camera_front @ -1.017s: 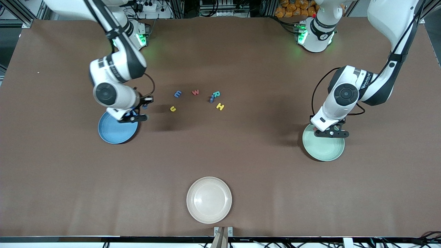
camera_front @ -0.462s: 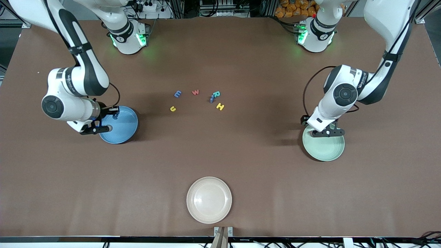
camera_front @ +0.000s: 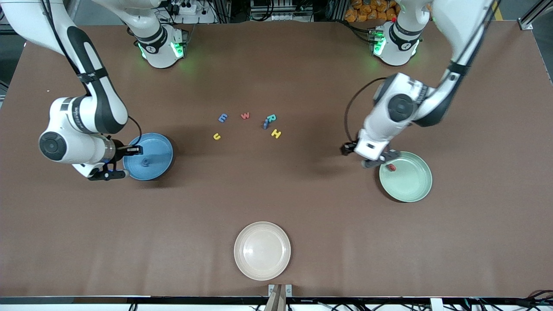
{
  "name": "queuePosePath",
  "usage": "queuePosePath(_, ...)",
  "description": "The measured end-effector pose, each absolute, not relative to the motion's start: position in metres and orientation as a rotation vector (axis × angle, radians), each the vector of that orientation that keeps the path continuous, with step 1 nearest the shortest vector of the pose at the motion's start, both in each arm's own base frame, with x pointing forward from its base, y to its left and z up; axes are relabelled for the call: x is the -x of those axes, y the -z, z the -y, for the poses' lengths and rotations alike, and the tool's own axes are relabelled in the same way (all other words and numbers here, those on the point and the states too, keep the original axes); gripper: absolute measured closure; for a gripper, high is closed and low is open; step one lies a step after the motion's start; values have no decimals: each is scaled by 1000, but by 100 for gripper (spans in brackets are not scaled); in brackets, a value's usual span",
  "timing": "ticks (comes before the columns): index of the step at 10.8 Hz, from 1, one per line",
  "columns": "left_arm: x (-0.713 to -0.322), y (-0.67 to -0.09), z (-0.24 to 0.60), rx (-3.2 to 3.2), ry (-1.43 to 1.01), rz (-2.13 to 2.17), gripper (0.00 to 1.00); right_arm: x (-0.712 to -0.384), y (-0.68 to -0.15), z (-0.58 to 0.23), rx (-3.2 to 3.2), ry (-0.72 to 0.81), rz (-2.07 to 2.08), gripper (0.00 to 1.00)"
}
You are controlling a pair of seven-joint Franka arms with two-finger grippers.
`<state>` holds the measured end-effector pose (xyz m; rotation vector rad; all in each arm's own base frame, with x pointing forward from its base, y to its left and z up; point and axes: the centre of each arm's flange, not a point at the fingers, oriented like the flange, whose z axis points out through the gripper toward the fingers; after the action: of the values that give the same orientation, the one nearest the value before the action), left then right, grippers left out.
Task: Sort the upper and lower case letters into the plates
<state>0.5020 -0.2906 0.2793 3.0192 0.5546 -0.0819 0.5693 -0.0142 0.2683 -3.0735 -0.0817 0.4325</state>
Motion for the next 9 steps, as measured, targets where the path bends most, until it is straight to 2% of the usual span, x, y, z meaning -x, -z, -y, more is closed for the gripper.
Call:
queuePosePath(2,-478,-295,356,-2982,59,-613,12,-585,-298,18,3090,-346,75,11)
queuePosePath(3,-467,-304,382,-2963,44,-622,4,-589,-319,19,3099,-290,72,0)
queuePosePath(5,-437,-320,436,-2937,32,-587,0,-588,-364,18,3114,-199,75,0)
queuePosePath(7,-407,-310,482,-2951,60,-488,0,-580,-384,-3,3118,-227,40,0)
queuePosePath(9,-400,-279,499,-3020,4,-380,0,-575,-384,-52,3131,-252,-80,0)
